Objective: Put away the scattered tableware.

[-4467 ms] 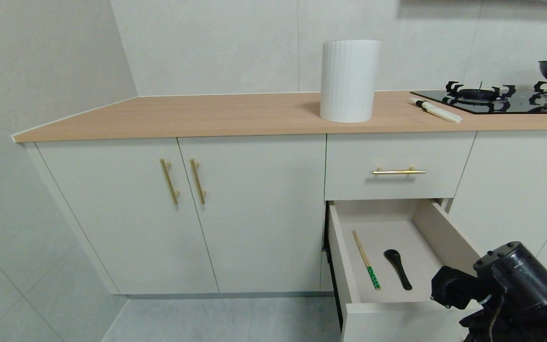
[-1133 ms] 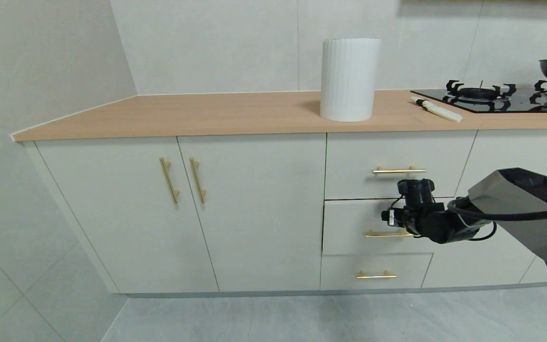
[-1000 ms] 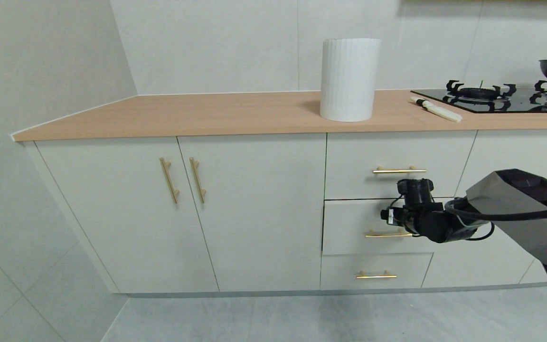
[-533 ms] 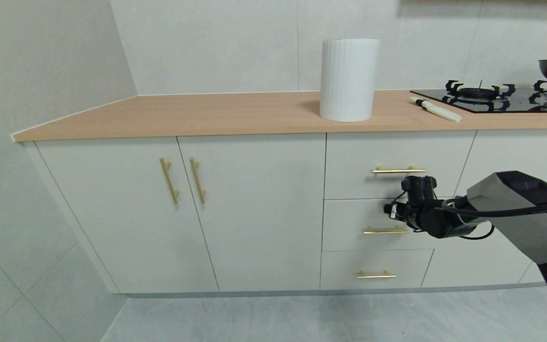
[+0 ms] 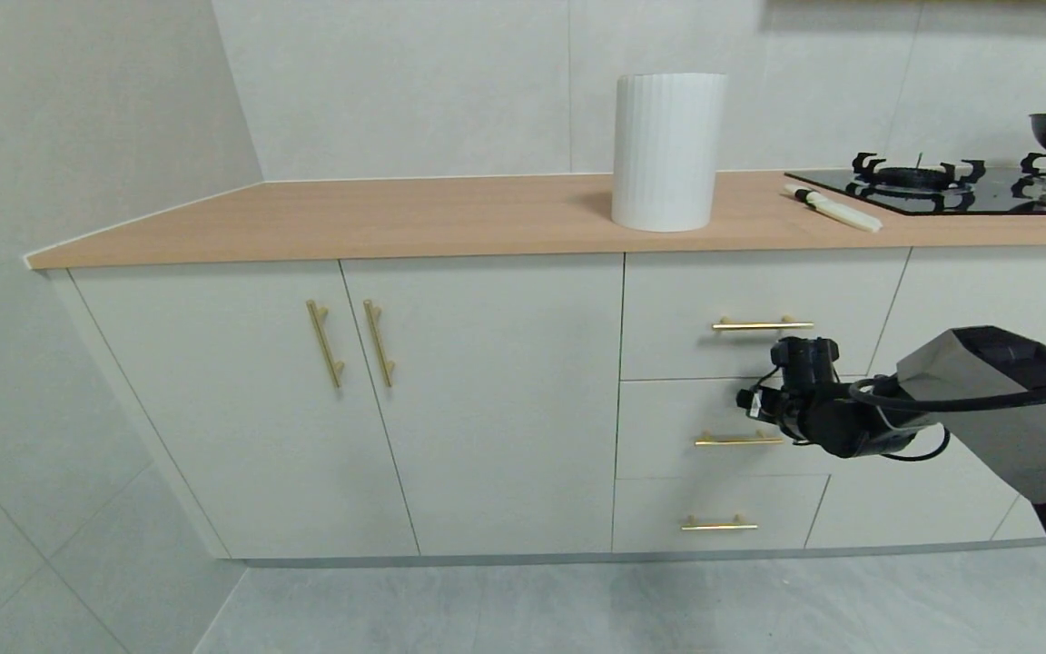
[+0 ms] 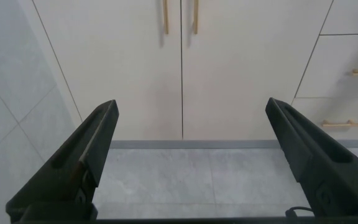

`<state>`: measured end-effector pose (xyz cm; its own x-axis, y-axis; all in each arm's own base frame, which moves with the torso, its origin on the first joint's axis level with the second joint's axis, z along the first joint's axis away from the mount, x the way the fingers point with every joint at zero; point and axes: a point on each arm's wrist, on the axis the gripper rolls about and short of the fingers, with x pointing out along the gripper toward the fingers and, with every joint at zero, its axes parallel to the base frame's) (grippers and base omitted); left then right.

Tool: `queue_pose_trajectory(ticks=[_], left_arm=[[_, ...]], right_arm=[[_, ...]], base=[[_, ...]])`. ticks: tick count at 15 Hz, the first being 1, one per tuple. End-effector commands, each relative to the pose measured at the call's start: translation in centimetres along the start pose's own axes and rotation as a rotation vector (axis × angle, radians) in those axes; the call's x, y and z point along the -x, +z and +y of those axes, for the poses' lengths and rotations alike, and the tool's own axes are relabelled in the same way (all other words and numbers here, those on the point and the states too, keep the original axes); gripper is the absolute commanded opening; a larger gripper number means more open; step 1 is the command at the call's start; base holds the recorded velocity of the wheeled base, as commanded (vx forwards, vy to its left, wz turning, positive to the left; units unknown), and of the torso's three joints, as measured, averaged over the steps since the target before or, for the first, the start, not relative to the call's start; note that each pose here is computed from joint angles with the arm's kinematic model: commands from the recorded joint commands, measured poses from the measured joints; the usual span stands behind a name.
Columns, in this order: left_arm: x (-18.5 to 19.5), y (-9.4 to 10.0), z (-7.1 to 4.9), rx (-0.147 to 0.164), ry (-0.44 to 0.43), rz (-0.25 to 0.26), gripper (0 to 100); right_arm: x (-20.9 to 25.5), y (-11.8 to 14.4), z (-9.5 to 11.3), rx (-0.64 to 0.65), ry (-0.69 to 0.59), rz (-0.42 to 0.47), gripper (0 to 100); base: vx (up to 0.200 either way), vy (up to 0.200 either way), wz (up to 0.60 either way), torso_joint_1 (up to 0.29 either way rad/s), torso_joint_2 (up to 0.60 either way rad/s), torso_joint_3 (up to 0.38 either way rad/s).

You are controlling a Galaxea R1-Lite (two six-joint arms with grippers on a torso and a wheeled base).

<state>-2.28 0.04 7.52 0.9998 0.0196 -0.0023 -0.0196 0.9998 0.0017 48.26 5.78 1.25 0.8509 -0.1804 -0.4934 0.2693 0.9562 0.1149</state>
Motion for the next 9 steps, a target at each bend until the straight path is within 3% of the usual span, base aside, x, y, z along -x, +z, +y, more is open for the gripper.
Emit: queue_pose_trajectory(ticks=[1,4,6,9], left_arm=[[0.0,0.0,0.0,0.0,0.0,0.001,100],[0.0,0.0,0.0,0.0,0.0,0.001,100],[0.0,0.0,0.0,0.0,0.0,0.001,100],[0.0,0.0,0.0,0.0,0.0,0.001,100]], right_arm=[[4.1,1.2,0.6,0.019,0.028,0.01,100],[10.9,2.0,1.0,0.049,0.079,0.017,100],[19.7,3.7,-0.3,0.047,0.137,-0.044,100],[28.9,4.7,-3.7,0.037,0.188,-0.169,100]], base=[[0.0,0.0,0.0,0.0,0.0,0.0],[0.0,0.0,0.0,0.0,0.0,0.0],[0.0,0.0,0.0,0.0,0.0,0.0],[0.0,0.0,0.0,0.0,0.0,0.0]])
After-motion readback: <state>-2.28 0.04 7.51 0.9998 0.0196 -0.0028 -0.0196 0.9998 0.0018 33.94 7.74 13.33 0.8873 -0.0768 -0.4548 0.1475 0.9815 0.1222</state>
